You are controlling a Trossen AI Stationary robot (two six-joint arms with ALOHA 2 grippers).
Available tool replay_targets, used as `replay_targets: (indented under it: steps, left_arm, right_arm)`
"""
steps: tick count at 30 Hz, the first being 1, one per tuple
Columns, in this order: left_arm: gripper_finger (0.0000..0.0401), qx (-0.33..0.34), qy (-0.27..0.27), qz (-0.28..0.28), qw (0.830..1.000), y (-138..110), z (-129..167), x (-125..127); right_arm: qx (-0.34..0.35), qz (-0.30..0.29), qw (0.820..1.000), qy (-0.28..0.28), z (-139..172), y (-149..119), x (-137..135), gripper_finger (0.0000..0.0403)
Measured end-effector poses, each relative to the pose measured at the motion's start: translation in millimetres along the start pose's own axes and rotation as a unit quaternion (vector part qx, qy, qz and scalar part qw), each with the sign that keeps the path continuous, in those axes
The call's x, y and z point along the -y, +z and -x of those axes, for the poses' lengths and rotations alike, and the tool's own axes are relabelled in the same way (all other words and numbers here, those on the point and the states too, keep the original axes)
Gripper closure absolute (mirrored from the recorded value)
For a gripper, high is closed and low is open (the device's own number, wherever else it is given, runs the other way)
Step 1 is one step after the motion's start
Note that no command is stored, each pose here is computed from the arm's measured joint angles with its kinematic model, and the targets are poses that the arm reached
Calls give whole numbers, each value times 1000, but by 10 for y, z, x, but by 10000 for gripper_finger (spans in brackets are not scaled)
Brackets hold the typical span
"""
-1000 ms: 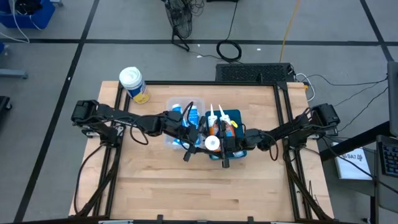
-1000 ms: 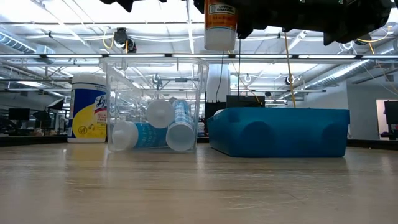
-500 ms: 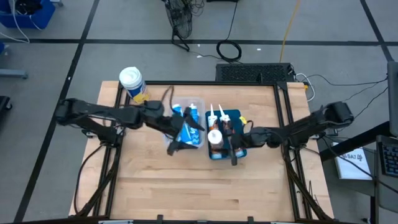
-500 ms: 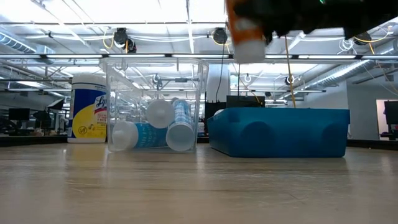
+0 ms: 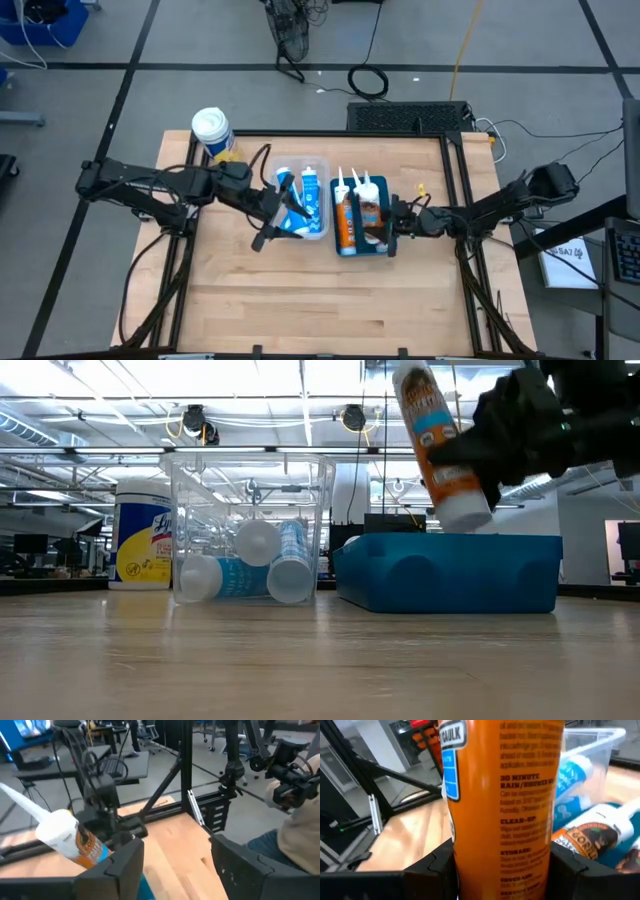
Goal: Pick & place silicon tubes, Sealant and Lysol wipes
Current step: Put the orange sealant into the blue bin
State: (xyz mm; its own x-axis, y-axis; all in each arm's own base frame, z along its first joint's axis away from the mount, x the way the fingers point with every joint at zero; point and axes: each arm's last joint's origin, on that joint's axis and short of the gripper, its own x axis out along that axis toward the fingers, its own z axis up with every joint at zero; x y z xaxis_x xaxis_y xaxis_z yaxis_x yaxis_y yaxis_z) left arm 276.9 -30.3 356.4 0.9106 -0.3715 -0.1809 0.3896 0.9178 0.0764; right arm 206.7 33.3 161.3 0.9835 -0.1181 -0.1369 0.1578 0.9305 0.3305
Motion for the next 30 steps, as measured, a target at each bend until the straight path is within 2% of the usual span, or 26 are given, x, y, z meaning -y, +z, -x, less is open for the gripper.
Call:
replay_targets:
  steps: [3, 6, 17, 22, 30]
  left_arm:
    - [178, 3, 0, -19, 1000, 10, 5, 2]
    - [183, 1, 0, -20, 1000, 5, 3, 3]
    - [169, -1, 0, -26, 1000, 0, 3, 2]
    - [176, -12, -2, -23, 1000, -23, 4, 4]
    - [180, -28, -4, -12, 1000, -55, 4, 8]
  right_arm:
    - [-10, -8, 1000, 0, 15, -100, 44, 212]
    - [3, -11, 1000, 6, -10, -91, 27, 212]
    - [-17, -18, 1000, 14, -108, -323, 6, 212]
    - [-23, -19, 999, -20, -129, -393, 43, 212]
    - [-36, -20, 999, -23, -137, -437, 57, 211]
